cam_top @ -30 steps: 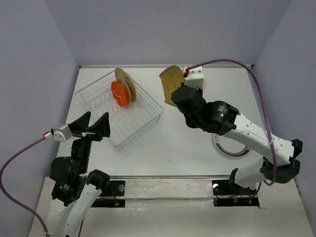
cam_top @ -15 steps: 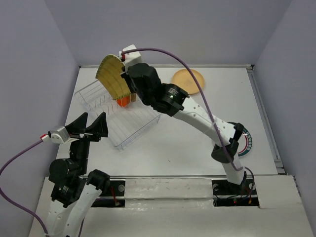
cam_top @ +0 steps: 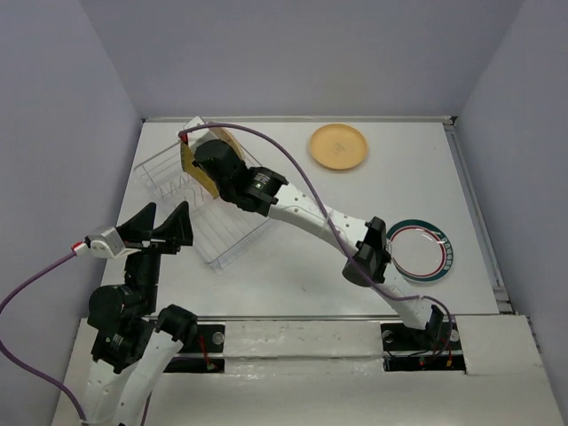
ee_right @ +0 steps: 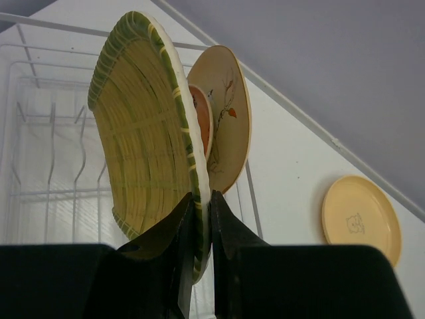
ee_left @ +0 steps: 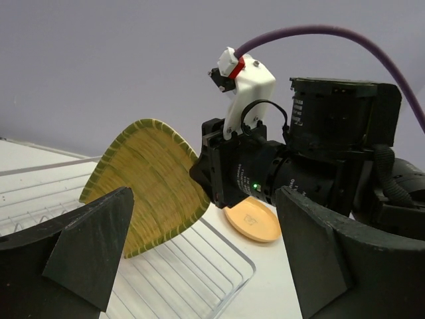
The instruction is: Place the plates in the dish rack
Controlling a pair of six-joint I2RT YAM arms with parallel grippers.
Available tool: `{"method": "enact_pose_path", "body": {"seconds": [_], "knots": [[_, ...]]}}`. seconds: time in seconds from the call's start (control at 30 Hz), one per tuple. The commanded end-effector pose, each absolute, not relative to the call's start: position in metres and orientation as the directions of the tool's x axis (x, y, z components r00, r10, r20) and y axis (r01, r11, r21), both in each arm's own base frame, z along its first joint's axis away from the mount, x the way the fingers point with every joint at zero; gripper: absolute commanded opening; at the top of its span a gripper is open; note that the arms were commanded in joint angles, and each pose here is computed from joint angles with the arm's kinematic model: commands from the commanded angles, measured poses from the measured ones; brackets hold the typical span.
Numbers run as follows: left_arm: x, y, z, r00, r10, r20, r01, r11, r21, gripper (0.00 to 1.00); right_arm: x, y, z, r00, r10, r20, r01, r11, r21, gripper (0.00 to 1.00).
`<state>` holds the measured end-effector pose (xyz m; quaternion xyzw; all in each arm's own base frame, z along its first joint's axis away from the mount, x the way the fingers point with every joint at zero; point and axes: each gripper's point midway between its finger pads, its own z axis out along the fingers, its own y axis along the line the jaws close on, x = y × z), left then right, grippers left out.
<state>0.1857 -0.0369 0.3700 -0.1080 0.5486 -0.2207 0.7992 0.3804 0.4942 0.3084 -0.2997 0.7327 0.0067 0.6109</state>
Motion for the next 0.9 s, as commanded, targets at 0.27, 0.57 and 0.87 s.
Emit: {"method": "enact_pose_path", "body": {"seconds": [0.27, 0.57, 0.87], "knots": [[0.183, -0.033, 0.382, 0.343, -0.472, -0.812, 0.237, 0.880, -0.412, 0.99, 0.406, 0.492, 0.360, 0.072, -0.318, -0.945, -0.239, 0.915, -0.326, 0.07], [0.184, -0.033, 0.382, 0.342, -0.471, -0.814, 0.237, 0.881, -0.410, 0.99, 0.409, 0.487, 0.356, 0.060, -0.295, -0.954, -0.192, 0.934, -0.301, 0.07], [0.182, -0.033, 0.383, 0.347, -0.473, -0.810, 0.241, 0.879, -0.411, 0.99, 0.405, 0.476, 0.381, 0.084, -0.236, -0.968, -0.166, 0.955, -0.247, 0.07]]}}
